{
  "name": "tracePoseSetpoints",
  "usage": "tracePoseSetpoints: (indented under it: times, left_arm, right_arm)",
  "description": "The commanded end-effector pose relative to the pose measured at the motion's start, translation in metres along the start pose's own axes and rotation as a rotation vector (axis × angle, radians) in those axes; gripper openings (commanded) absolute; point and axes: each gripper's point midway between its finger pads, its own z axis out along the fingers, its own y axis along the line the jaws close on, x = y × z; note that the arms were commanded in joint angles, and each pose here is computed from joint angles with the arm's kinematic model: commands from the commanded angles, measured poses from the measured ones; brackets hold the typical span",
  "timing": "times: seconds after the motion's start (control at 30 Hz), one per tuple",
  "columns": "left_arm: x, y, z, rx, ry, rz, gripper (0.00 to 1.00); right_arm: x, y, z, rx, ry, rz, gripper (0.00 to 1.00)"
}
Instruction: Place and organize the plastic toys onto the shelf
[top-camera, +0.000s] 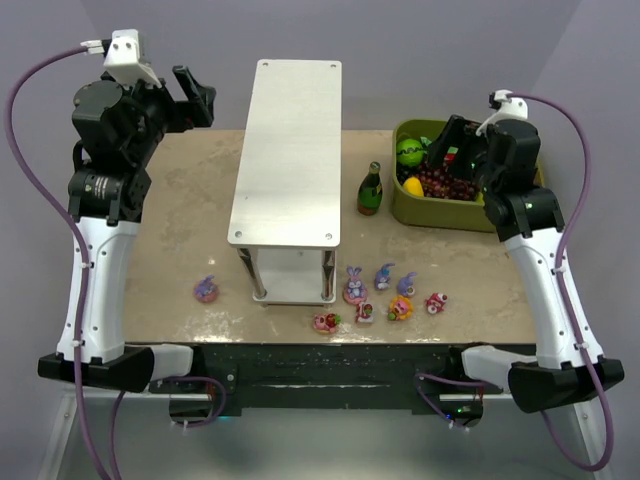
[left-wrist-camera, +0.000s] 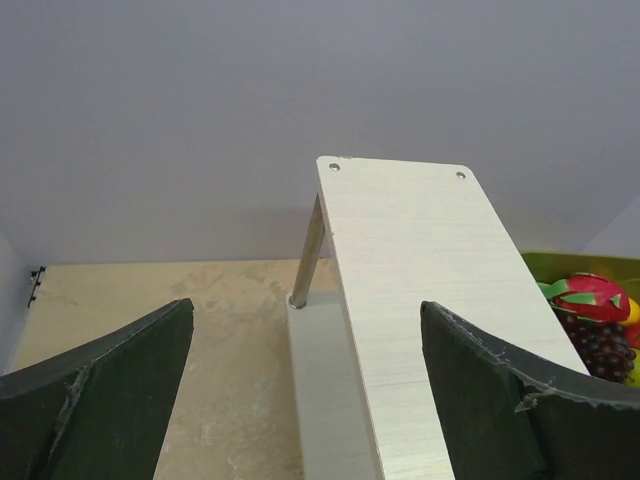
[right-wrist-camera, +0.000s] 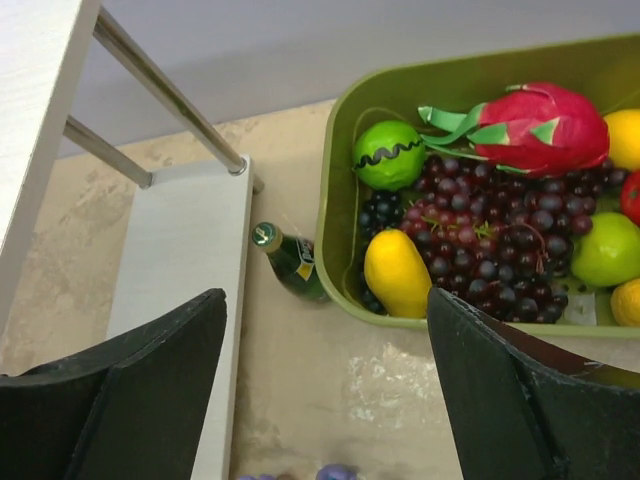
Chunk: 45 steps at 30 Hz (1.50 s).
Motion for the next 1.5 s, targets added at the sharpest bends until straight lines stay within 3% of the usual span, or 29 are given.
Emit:
tracePoseSetpoints:
  times: [0.0,0.13,0.27,0.4,0.53,0.73,0.87,1.13,1.47]
  left_arm:
    - [-0.020,-0.010,-0.016,0.052,-0.102,0.008,1.00]
    - [-0.015,-0.011,-0.022,0.070,-0.140,0.023,1.00]
    - [-0.008,-0.014,-0.018,0.101,-0.134,0.033,1.00]
    - [-0.004,-0.019,-0.011,0.132,-0.116,0.014,1.00]
    - [0.000,-0.018,-0.001,0.126,-0.102,-0.011,1.00]
    - [0.004,-0.015,0.010,0.106,-0.077,-0.051,1.00]
    - [0.015,-0.017,0.019,0.120,-0.043,-0.087,1.00]
    - [0.015,-0.027,0.027,0.176,-0.041,-0.102,1.00]
    - [0.017,-0.020,0.029,0.146,-0.043,-0.072,1.00]
  right_arm:
    - [0.020,-0.008,-0.011,0.024,0.058,0.010,0.88]
    - [0.057,-0.011,-0.014,0.005,0.180,-0.020,0.90]
    - [0.119,0.018,-0.015,-0.183,0.363,-0.012,0.90]
    - [0.161,0.034,-0.024,-0.154,0.440,-0.027,0.91]
    - [0.195,0.020,-0.032,-0.002,0.530,0.033,0.89]
    - [0.238,-0.023,-0.061,0.237,0.637,0.132,0.73]
    - [0.265,-0.030,-0.073,0.243,0.667,0.198,0.64]
    - [0.294,-0.032,-0.056,0.234,0.696,0.187,0.42]
    - [0.306,-0.039,-0.034,0.264,0.685,0.136,0.27]
